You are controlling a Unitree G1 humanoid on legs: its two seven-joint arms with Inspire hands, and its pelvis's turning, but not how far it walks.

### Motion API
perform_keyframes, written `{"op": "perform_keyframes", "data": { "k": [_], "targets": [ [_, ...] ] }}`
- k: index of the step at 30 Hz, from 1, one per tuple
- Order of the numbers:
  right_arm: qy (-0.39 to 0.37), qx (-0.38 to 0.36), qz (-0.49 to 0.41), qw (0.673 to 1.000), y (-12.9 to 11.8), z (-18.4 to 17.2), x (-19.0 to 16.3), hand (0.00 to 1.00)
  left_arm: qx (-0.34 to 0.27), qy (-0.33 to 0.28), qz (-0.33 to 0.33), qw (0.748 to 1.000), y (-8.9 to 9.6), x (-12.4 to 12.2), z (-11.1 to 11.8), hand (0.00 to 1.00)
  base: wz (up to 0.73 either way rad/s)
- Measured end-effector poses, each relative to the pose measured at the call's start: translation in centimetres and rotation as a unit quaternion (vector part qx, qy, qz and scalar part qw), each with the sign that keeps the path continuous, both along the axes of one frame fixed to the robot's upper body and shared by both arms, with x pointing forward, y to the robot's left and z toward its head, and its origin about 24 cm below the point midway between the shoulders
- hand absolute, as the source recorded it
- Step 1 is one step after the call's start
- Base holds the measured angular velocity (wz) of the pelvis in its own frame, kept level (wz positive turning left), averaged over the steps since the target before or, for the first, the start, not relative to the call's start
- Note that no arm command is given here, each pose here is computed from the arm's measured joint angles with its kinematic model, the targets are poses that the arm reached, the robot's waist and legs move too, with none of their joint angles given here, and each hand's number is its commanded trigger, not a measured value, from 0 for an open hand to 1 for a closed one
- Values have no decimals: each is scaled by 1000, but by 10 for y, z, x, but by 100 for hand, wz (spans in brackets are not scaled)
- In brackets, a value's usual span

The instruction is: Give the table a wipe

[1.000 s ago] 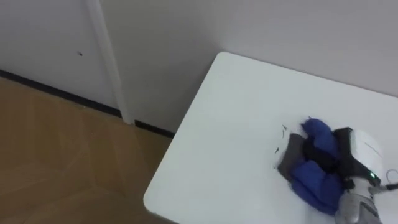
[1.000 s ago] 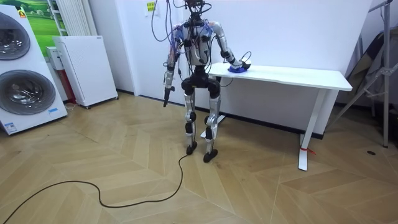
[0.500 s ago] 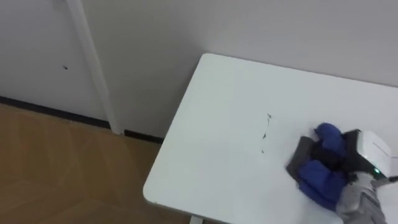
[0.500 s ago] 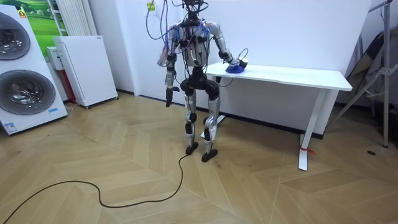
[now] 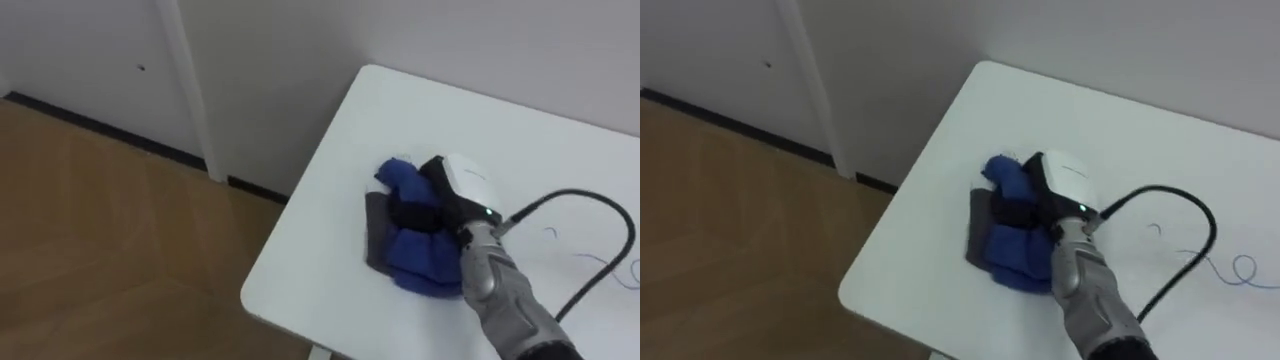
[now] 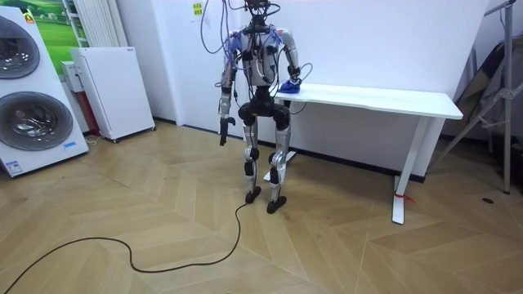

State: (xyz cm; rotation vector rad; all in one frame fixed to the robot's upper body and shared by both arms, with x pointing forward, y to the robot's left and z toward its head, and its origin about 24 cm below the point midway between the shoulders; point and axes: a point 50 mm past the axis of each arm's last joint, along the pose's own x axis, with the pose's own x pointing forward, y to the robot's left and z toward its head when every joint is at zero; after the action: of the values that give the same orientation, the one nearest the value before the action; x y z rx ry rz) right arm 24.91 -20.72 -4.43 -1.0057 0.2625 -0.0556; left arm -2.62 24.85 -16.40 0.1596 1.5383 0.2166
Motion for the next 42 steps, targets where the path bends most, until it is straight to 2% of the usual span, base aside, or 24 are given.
{"op": "perform_keyframes", "data": {
  "k": [4, 9, 14, 17, 19, 22, 23, 27, 29, 32, 34, 35, 37, 39, 41, 42],
  "targets": [
    [-8, 8, -89, 996, -35, -12, -26, 100, 20, -17, 23, 999, 10, 2, 3, 0, -4],
    [-2, 2, -111, 994, -43, -15, -28, 100, 22, -26, 16, 999, 9, 6, 3, 0, -27],
    [11, -34, -65, 997, -19, -3, 1, 100, 10, -29, -11, 999, 0, 20, -1, 0, -72],
    [0, -58, 5, 998, 15, 14, 32, 100, 6, -34, -18, 999, 0, 43, -3, 0, -52],
    [-15, -77, 50, 996, 38, 28, 50, 100, 7, -51, -55, 997, 0, 68, -2, 0, 2],
    [-38, -91, 71, 993, 47, 42, 67, 100, 21, -102, -67, 992, 9, 97, 5, 0, 4],
    [-40, -89, 69, 993, 47, 44, 70, 100, 27, -104, -68, 992, 13, 99, 6, 0, 32],
    [-55, -62, 28, 996, 29, 43, 70, 100, 59, -100, -69, 991, 38, 98, 15, 0, 53],
    [-48, -38, 6, 998, 20, 33, 60, 100, 72, -98, -70, 990, 48, 98, 19, 0, 80],
    [-32, -19, -41, 998, -6, 14, 35, 100, 91, -85, -56, 991, 62, 82, 23, 0, 37],
    [-18, -37, -89, 995, -37, 1, 9, 100, 91, -63, -35, 993, 60, 57, 20, 0, -2],
    [-16, -42, -104, 994, -46, 0, 2, 100, 88, -57, -34, 994, 58, 51, 19, 0, 24],
    [-7, -56, -163, 985, -82, -1, -22, 100, 82, -43, -35, 995, 53, 39, 17, 0, 52],
    [2, -59, -185, 981, -94, 1, -26, 100, 72, -41, -41, 996, 45, 37, 13, 0, -6],
    [7, -51, -182, 982, -90, 3, -21, 100, 66, -51, -44, 996, 39, 44, 12, 0, -19],
    [4, -45, -165, 985, -80, 8, -11, 100, 62, -62, -46, 995, 35, 51, 11, 0, -20]
  ]
}}
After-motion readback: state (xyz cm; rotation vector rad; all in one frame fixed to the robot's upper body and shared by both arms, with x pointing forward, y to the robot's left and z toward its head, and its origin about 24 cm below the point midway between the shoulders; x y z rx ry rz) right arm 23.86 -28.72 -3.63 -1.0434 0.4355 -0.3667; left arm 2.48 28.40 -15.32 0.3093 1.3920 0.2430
